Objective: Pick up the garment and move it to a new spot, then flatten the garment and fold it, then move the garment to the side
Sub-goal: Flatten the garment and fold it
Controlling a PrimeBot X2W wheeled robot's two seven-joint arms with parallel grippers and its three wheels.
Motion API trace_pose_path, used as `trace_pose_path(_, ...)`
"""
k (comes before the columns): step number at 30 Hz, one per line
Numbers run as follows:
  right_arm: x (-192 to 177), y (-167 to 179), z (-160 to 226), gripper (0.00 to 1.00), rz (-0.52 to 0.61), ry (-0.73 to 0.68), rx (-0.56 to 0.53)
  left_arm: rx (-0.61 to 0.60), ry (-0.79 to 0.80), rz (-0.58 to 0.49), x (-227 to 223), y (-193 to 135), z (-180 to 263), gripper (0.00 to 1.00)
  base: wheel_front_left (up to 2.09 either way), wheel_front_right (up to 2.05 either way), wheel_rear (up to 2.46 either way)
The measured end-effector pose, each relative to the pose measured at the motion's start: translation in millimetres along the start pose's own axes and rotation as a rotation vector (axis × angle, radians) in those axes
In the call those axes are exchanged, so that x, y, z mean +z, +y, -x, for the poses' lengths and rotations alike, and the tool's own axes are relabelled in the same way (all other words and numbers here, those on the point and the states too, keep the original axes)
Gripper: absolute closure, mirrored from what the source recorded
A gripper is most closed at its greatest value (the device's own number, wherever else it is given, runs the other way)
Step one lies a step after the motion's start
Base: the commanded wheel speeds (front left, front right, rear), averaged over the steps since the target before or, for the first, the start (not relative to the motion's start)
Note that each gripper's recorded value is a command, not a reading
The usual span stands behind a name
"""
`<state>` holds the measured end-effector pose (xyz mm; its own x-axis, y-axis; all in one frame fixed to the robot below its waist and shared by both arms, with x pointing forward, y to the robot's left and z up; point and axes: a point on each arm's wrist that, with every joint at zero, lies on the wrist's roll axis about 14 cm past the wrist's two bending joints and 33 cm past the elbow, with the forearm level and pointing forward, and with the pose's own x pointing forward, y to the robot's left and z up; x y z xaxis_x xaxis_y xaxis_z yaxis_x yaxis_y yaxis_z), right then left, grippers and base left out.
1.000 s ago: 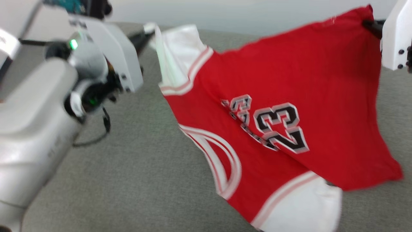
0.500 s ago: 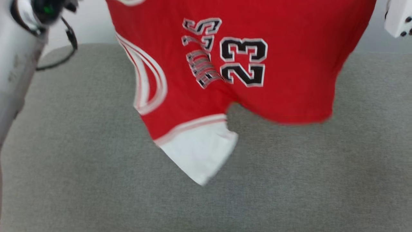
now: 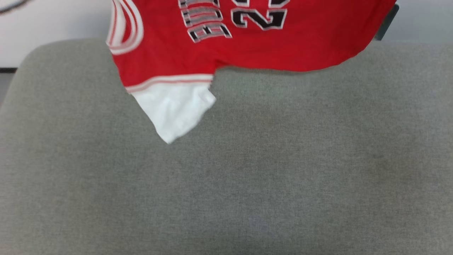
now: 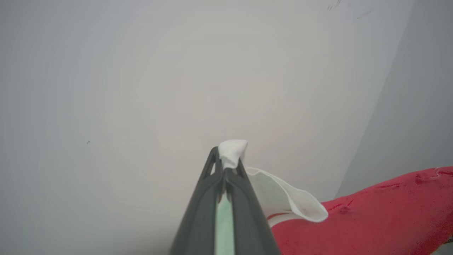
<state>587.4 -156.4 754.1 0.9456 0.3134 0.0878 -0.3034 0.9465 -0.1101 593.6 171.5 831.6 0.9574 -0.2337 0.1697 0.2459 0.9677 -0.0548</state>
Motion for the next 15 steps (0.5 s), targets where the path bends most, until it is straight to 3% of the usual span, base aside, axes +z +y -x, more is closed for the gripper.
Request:
trace_pose_path(10, -5, -6, -41, 1.0, -0.01, -0.091, -0.029, 0.042, -0.133, -0.003, 17, 19, -40, 1.0, 0.0, 0.0, 0.0)
trace_pose_path(15, -7, -14, -62, 1.0, 0.003, -0.205, -0.063, 0.051, -0.204, -0.017, 12, 30, -64, 1.0, 0.0, 0.0, 0.0)
